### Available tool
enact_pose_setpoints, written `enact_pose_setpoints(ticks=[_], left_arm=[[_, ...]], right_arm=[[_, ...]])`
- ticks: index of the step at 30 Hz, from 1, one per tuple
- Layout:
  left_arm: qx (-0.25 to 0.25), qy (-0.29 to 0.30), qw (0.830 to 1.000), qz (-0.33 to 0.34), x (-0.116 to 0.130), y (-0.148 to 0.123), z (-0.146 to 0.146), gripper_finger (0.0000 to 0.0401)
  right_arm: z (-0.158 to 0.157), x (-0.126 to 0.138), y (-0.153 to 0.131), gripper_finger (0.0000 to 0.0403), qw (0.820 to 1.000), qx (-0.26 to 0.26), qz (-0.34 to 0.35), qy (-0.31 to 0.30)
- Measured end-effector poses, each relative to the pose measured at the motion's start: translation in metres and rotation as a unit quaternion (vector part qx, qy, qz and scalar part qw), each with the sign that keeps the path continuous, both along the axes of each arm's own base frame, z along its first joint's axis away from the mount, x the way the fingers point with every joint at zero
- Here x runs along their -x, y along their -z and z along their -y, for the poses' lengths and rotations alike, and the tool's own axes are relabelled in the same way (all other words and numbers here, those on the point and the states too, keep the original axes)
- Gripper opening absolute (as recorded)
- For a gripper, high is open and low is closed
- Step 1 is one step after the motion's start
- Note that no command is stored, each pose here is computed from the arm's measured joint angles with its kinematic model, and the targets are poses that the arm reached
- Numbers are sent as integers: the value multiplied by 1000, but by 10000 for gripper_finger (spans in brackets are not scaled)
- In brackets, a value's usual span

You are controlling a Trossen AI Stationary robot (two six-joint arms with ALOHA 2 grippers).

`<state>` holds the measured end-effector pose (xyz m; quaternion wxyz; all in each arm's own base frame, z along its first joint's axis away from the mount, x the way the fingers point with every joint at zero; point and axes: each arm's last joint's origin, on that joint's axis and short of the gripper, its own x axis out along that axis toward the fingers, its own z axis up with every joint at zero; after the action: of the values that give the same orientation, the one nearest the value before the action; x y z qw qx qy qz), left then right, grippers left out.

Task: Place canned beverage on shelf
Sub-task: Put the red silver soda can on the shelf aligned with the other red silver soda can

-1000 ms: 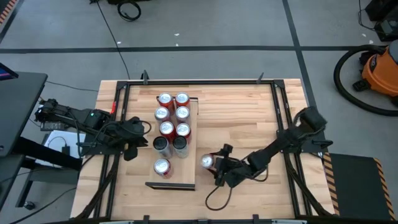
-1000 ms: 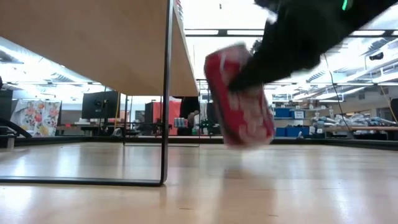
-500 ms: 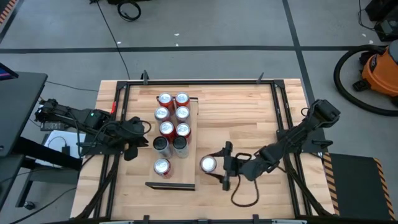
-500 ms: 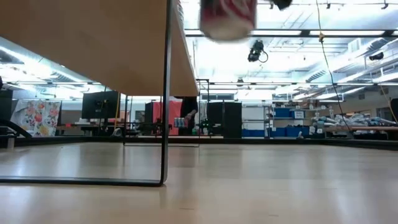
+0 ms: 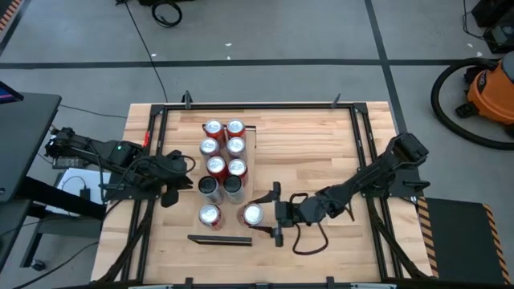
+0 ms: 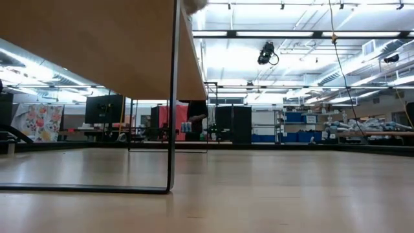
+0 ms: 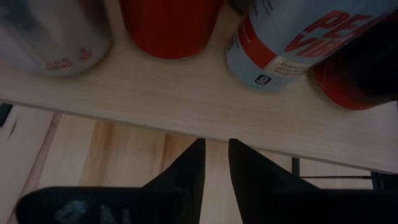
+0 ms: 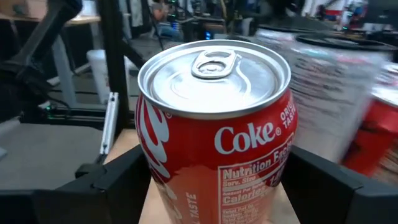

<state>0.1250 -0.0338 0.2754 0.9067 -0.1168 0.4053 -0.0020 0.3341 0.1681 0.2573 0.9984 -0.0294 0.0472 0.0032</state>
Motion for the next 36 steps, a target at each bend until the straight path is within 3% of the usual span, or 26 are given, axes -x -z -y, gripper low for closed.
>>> enact_pose_setpoints(ticks=[9, 16, 26, 36], left_arm=[[-2, -1, 1000, -4, -1, 1, 0, 79], [-2, -1, 1000, -4, -1, 1, 0, 79], [-2, -1, 1000, -4, -1, 1, 0, 79], [-2, -1, 1000, -4, -1, 1, 0, 79]], right_arm=[[1, -27, -4, 323, 1000, 10, -19, -10], [7, -37, 1, 323, 999, -25, -33, -18], [9, -38, 5, 325, 997, -37, -52, -42], [13, -39, 3, 359, 997, -51, -49, -39]])
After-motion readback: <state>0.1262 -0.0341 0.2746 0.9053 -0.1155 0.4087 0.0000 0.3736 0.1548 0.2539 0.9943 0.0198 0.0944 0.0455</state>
